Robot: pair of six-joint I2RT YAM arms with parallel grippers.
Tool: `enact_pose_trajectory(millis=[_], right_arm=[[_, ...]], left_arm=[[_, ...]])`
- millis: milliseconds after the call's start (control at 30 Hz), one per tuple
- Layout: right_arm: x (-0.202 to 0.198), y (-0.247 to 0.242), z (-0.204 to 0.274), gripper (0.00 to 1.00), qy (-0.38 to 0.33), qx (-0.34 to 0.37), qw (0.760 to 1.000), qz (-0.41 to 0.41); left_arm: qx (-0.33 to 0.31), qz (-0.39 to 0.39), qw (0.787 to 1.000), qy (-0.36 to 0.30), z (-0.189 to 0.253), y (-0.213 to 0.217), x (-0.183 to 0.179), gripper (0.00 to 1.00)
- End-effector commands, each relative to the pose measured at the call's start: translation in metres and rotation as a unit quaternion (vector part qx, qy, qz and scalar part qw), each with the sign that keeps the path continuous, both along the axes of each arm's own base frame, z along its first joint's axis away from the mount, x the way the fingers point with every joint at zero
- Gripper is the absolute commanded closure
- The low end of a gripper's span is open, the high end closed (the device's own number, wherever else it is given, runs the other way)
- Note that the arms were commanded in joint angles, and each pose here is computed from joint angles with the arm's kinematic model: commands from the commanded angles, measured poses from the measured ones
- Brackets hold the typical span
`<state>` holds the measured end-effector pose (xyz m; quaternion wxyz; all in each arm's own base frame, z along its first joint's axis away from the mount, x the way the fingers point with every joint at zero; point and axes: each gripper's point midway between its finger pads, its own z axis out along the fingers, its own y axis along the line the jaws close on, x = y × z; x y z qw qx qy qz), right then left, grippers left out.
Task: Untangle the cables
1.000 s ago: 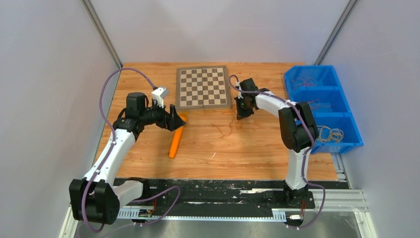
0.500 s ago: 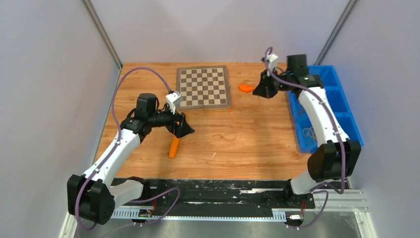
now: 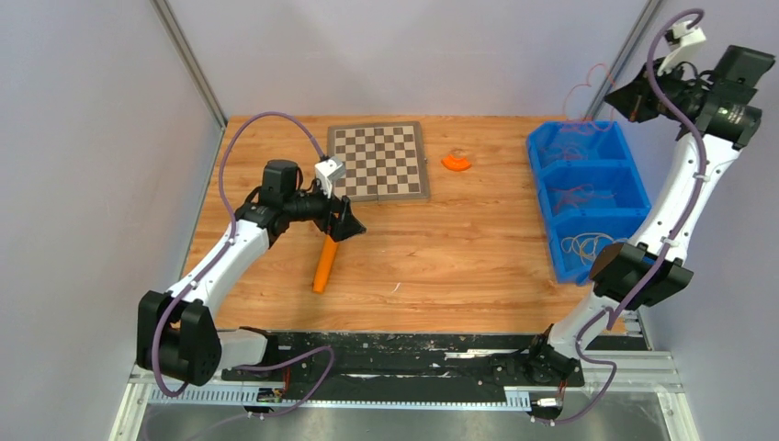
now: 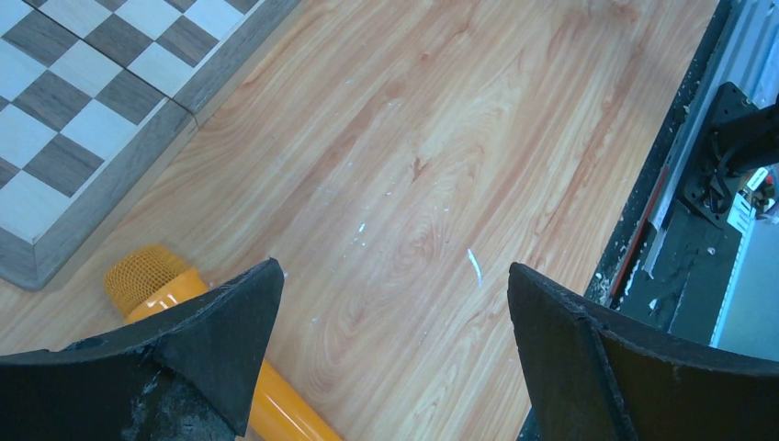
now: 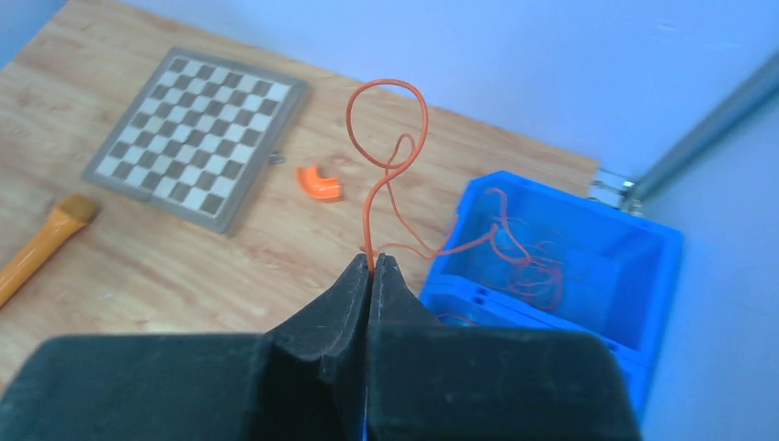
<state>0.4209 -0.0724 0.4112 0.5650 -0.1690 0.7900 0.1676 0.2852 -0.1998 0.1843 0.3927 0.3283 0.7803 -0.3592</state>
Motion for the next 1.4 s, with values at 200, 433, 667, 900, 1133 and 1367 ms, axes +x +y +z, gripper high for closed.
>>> enact_pose_trajectory(millis=[200, 433, 667, 900, 1133, 1367], right_arm=[[0.016, -0.098, -0.027, 1.00, 0.017, -0.004, 0.997, -0.078], [0.012, -0.110, -0.036, 1.00, 0.021, 0.000, 0.996, -0.085], [0.007, -0.105, -0.029, 1.00, 0.010, -0.005, 0.997, -0.078], [-0.008, -0.077, 0.033, 1.00, -0.055, 0.006, 0.997, -0.053], [-0.021, -0.060, 0.054, 1.00, -0.075, 0.019, 0.996, -0.043], [-0.020, -0.063, 0.036, 1.00, -0.053, 0.029, 0.997, -0.049]], left_arm=[[-0.008, 0.004, 0.999, -0.031, 0.017, -0.005, 0.019, 0.00], [-0.005, 0.008, 1.000, -0.021, 0.012, -0.005, 0.020, 0.00], [-0.006, 0.007, 1.000, -0.018, 0.011, -0.006, 0.022, 0.00], [-0.004, 0.005, 1.000, -0.018, 0.011, -0.007, 0.026, 0.00], [-0.002, 0.002, 1.000, -0.018, 0.009, -0.008, 0.028, 0.00], [0.003, -0.002, 1.000, -0.018, 0.006, -0.007, 0.029, 0.00]])
